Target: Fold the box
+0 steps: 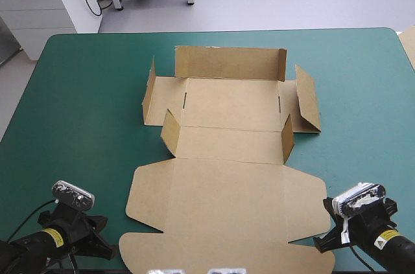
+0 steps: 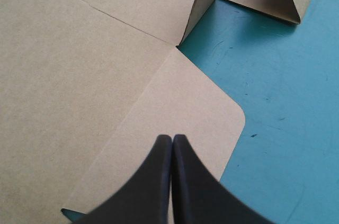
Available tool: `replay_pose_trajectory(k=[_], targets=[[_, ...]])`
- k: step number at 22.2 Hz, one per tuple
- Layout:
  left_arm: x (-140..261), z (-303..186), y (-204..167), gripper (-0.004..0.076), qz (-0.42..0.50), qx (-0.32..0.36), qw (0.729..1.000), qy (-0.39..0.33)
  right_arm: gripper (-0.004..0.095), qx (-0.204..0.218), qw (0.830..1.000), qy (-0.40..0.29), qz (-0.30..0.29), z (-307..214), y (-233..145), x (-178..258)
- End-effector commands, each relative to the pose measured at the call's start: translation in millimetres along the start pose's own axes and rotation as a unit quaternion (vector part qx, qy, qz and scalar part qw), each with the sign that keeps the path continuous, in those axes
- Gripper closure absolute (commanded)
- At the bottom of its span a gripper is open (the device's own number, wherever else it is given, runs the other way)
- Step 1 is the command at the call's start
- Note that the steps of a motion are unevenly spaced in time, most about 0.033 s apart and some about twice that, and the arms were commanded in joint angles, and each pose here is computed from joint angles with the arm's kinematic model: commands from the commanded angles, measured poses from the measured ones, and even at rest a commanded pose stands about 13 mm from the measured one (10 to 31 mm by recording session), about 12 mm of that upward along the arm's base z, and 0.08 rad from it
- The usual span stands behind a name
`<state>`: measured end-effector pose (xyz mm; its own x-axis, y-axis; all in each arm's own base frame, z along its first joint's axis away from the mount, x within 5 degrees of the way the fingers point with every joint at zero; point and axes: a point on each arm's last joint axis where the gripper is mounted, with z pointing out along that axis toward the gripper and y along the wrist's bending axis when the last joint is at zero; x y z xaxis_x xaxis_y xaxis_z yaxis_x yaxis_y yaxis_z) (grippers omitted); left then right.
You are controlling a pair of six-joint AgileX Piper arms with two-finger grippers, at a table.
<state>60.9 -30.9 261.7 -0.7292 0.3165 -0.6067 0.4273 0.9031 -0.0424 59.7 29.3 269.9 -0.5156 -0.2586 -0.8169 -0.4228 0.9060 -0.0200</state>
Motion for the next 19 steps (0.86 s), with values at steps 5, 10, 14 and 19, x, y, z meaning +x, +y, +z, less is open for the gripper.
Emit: replay_pose_trajectory(k=[5, 10, 14, 19], targets=[[-10.1, -5.7, -1.2, 0.0731, -0.003, 0.005, 1.000, -0.030, 0.0925, 0.013, 0.998, -0.066, 0.006, -16.9, -3.1, -35.6], [-10.2, -5.7, -1.2, 0.0731, -0.003, 0.005, 1.000, -0.031, 0.0916, 0.026, 0.998, -0.052, -0.010, -10.8, -16.8, -85.7], [-10.2, -5.7, -1.2, 0.0731, -0.003, 0.005, 1.000, -0.031, 0.0776, 0.026, 0.999, -0.012, -0.022, 20.2, -31.5, -117.1], [-10.2, -5.7, -1.2, 0.0731, -0.003, 0.005, 1.000, -0.031, 0.0456, 0.012, 0.999, 0.033, 0.019, 60.1, -44.4, -140.8]])
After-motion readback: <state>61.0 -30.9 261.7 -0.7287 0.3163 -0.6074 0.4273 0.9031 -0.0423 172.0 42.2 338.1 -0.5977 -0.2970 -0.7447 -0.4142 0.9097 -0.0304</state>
